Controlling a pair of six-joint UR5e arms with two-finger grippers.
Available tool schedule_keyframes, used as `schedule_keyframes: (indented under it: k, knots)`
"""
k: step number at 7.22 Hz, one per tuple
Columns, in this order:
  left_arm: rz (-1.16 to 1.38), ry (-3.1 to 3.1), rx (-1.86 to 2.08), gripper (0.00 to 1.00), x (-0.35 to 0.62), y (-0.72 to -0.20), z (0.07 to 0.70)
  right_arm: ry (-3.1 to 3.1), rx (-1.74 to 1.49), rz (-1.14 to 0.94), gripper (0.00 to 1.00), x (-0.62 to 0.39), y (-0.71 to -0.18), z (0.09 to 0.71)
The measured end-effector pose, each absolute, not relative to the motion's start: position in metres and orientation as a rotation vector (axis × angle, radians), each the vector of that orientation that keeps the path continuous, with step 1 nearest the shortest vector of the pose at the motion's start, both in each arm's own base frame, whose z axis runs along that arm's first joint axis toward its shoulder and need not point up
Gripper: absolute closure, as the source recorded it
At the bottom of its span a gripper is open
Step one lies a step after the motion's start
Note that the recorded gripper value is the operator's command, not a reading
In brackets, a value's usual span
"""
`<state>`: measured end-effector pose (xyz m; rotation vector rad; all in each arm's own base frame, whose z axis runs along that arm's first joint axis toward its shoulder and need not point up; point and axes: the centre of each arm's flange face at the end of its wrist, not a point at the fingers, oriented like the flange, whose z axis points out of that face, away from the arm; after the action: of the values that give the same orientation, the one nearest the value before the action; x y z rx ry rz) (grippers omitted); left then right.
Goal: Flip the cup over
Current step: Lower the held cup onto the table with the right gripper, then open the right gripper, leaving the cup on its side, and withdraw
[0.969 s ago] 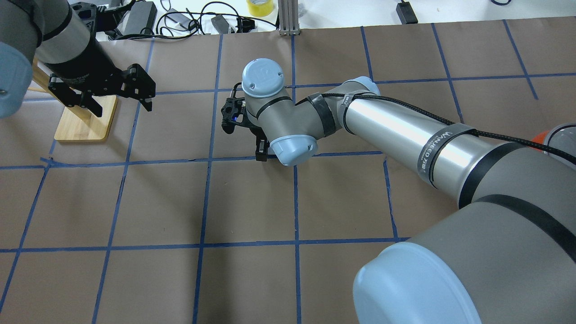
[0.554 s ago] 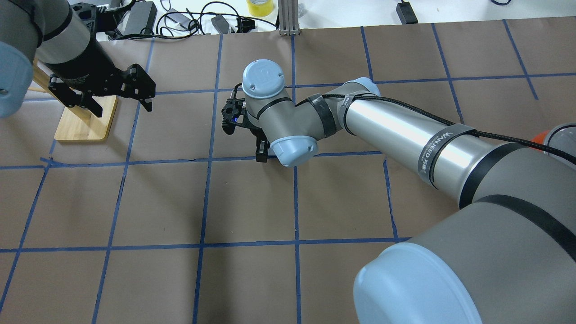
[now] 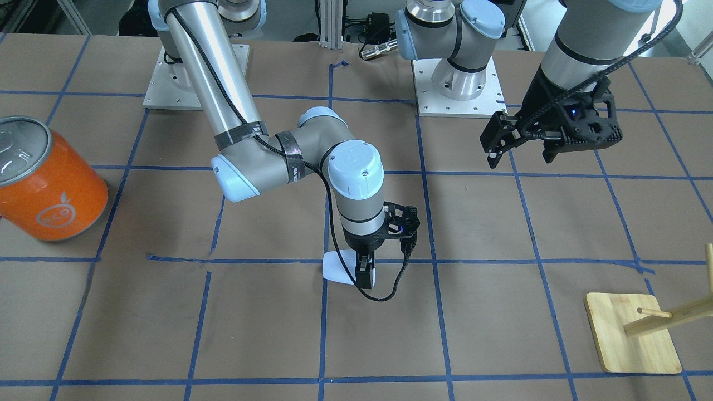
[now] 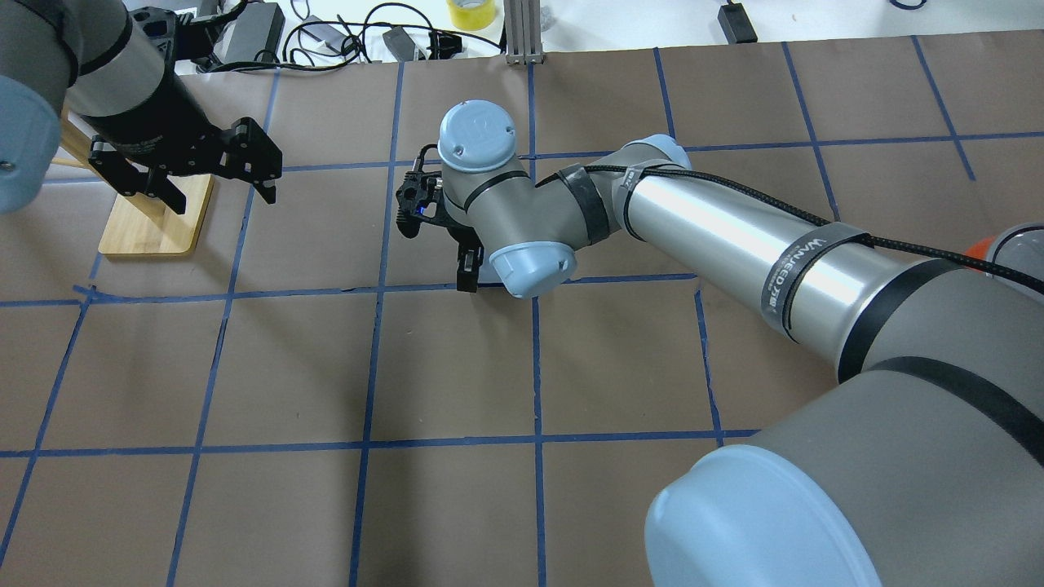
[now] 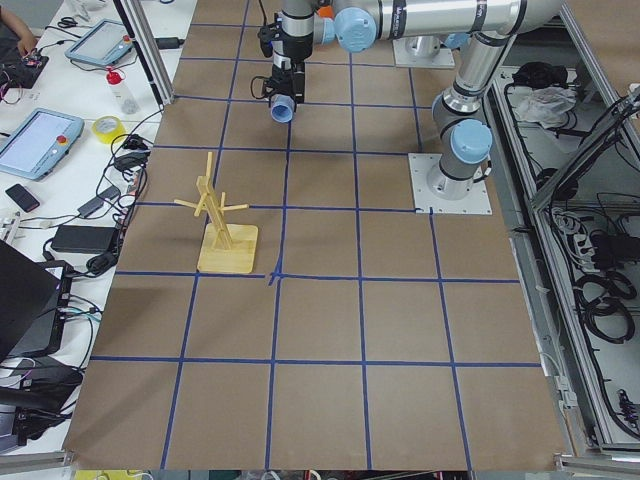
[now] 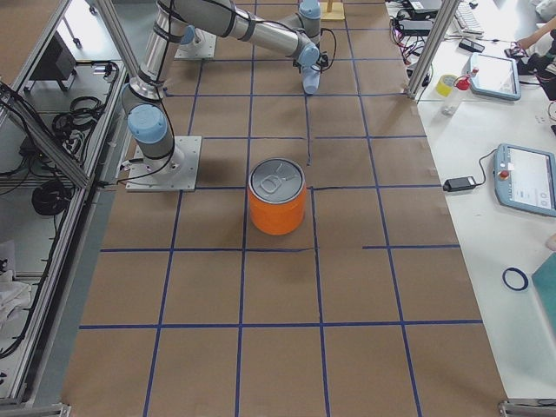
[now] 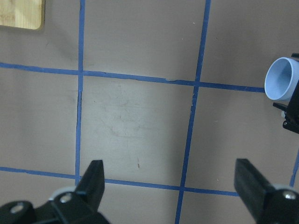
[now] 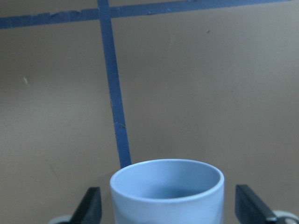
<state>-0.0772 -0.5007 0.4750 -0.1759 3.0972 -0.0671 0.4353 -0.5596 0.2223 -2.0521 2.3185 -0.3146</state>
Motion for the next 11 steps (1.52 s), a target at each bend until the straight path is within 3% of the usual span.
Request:
schedule_keyframes:
  k: [3,5,7,11]
  knots:
    - [-0.041,3.088,-0.179,0.00,-0.075,-0.504,0.469,2.419,-1.929,-0.318,0.00,0.405,-0.555,0.306]
    - [-0.017,3.075,-0.175,0.00,-0.074,-0.509,0.461,2.570,-1.715,-0.215,0.00,0.347,-0.562,0.346]
    - [-0.013,3.108,-0.168,0.00,-0.076,-0.516,0.453,2.715,-1.450,-0.086,0.00,0.264,-0.559,0.395]
    - [-0.074,3.391,-0.165,0.00,-0.101,-0.562,0.369,3.007,-0.788,-0.132,0.00,0.161,-0.500,0.514]
